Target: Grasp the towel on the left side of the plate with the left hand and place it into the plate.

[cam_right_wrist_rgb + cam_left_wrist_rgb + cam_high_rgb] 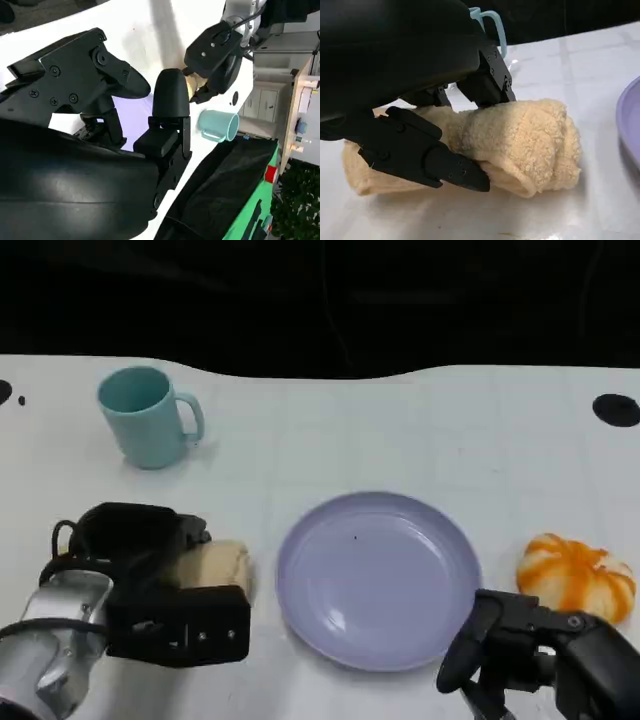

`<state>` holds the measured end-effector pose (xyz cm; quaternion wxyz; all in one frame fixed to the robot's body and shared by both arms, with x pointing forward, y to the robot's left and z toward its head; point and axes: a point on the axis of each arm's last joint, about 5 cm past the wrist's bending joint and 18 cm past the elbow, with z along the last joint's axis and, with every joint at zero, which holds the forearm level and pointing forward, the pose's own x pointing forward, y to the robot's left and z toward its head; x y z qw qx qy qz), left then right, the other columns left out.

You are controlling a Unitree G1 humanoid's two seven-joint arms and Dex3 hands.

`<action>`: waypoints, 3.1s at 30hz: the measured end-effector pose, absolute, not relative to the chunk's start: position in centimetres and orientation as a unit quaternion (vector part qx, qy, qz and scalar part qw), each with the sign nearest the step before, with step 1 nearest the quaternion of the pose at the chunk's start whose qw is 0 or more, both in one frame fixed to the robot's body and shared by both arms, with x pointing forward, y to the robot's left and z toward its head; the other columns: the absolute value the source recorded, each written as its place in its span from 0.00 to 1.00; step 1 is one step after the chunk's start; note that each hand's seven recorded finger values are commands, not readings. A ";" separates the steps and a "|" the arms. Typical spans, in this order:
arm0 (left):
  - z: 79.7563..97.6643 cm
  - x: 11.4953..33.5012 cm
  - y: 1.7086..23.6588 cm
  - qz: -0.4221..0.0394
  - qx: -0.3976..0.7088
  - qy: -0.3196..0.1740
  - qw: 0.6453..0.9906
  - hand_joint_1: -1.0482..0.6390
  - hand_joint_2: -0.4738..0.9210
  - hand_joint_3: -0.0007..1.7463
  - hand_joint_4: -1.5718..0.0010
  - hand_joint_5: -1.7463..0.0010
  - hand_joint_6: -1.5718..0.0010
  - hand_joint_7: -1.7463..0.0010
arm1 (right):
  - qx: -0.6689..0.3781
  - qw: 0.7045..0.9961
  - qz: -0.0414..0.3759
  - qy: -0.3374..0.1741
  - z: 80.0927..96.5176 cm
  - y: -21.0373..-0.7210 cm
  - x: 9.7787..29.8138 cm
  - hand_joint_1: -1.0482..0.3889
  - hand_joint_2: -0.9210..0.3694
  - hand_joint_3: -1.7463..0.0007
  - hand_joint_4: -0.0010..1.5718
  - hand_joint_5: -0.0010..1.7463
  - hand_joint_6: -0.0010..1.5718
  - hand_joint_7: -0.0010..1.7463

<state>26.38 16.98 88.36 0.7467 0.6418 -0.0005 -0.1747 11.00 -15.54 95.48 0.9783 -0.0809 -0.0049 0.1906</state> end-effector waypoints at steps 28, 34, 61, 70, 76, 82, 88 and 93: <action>93.7 26.3 14.9 -0.100 0.548 -0.162 0.814 0.50 0.69 0.60 0.44 0.00 0.59 0.00 | -0.071 0.978 0.195 0.004 95.1 -15.1 10.9 0.63 0.30 0.36 0.51 0.95 0.46 0.75; 95.0 25.9 11.8 -0.125 0.512 -0.196 0.827 0.50 0.65 0.66 0.42 0.00 0.57 0.00 | -0.070 0.979 0.193 0.005 95.1 -15.1 10.7 0.63 0.30 0.37 0.50 0.96 0.46 0.75; 95.2 24.3 4.4 -0.227 0.461 -0.171 0.841 0.48 0.76 0.46 0.51 0.01 0.53 0.49 | -0.081 0.979 0.186 -0.003 95.2 -15.7 10.3 0.63 0.29 0.38 0.50 0.94 0.46 0.75; 95.7 24.1 4.9 -0.286 0.492 -0.122 0.813 0.22 1.00 0.13 0.87 0.71 0.82 1.00 | -0.080 0.979 0.187 -0.004 95.2 -15.7 10.3 0.63 0.29 0.37 0.50 0.94 0.46 0.75; 96.7 24.0 5.7 -0.305 0.502 -0.110 0.801 0.13 1.00 0.18 0.96 0.72 0.92 1.00 | -0.081 0.979 0.187 -0.005 95.2 -15.7 10.3 0.63 0.29 0.37 0.50 0.94 0.46 0.75; 97.8 24.2 6.8 -0.308 0.518 -0.104 0.791 0.11 1.00 0.20 0.96 0.70 0.91 0.99 | -0.081 0.979 0.186 -0.005 95.2 -15.7 10.3 0.65 0.29 0.37 0.49 0.94 0.46 0.75; 98.8 24.2 7.9 -0.306 0.515 -0.112 0.793 0.12 1.00 0.20 0.95 0.68 0.87 0.98 | -0.081 0.980 0.179 -0.003 95.2 -15.9 10.3 0.66 0.28 0.37 0.48 0.96 0.45 0.76; 99.5 23.9 8.9 -0.297 0.502 -0.124 0.803 0.17 1.00 0.19 0.93 0.66 0.85 0.97 | -0.087 0.982 0.167 0.006 95.2 -16.2 10.1 0.65 0.28 0.38 0.49 0.96 0.45 0.77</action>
